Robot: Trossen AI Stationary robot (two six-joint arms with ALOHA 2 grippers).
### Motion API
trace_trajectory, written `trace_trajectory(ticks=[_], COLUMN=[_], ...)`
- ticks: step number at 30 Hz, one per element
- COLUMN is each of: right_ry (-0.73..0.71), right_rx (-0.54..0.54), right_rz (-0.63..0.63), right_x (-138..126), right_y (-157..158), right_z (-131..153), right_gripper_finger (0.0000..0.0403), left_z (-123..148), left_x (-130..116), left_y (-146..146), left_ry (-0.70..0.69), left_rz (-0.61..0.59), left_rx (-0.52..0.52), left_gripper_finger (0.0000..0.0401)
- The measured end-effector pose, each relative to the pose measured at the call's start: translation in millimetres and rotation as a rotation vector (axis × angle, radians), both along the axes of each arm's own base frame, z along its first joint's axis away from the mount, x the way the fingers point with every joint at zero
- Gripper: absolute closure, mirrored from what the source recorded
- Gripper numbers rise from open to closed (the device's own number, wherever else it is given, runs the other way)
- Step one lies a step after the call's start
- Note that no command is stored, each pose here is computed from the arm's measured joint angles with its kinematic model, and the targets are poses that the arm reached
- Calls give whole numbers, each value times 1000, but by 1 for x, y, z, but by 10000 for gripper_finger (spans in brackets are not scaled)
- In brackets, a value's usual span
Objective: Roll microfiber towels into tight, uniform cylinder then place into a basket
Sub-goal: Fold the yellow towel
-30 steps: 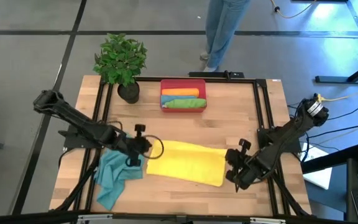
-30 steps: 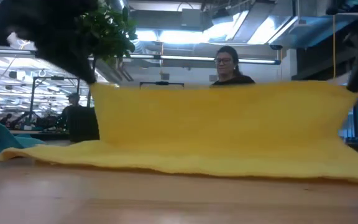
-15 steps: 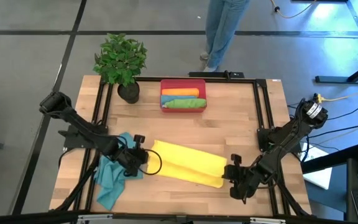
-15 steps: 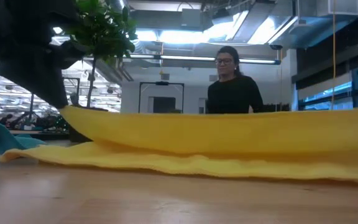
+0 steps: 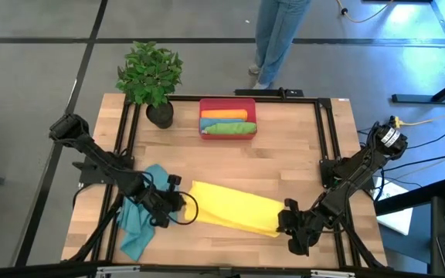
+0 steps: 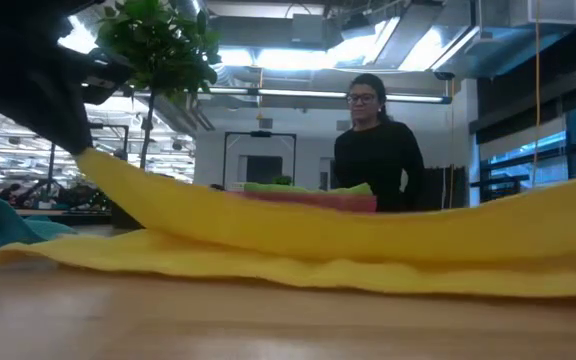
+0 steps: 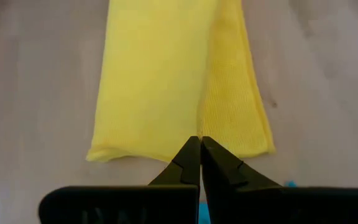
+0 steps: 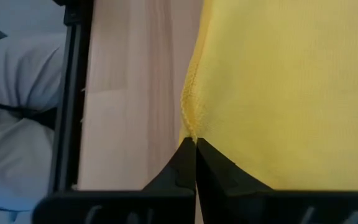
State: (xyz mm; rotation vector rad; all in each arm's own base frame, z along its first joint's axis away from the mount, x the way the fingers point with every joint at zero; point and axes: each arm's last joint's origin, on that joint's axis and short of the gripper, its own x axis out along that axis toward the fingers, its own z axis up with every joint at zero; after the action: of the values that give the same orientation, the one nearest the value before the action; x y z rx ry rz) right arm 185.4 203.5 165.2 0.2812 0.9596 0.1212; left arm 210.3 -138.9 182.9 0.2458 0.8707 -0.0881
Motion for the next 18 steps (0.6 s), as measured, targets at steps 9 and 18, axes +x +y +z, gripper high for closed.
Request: trace_trajectory(ticks=[9,18], right_ry=[20,81], right_rx=[16,68], right_rz=[-14,37], right_x=[-1,-2], right_y=[0,2], right_z=[-1,-1], right_gripper_finger=[363,276], left_z=[-4,4], left_x=[0,4], left_y=[-2,-5], left_ry=[7,-11], left_rz=[-49,-62], left_rx=[-74,-103], left_gripper_finger=[400,331])
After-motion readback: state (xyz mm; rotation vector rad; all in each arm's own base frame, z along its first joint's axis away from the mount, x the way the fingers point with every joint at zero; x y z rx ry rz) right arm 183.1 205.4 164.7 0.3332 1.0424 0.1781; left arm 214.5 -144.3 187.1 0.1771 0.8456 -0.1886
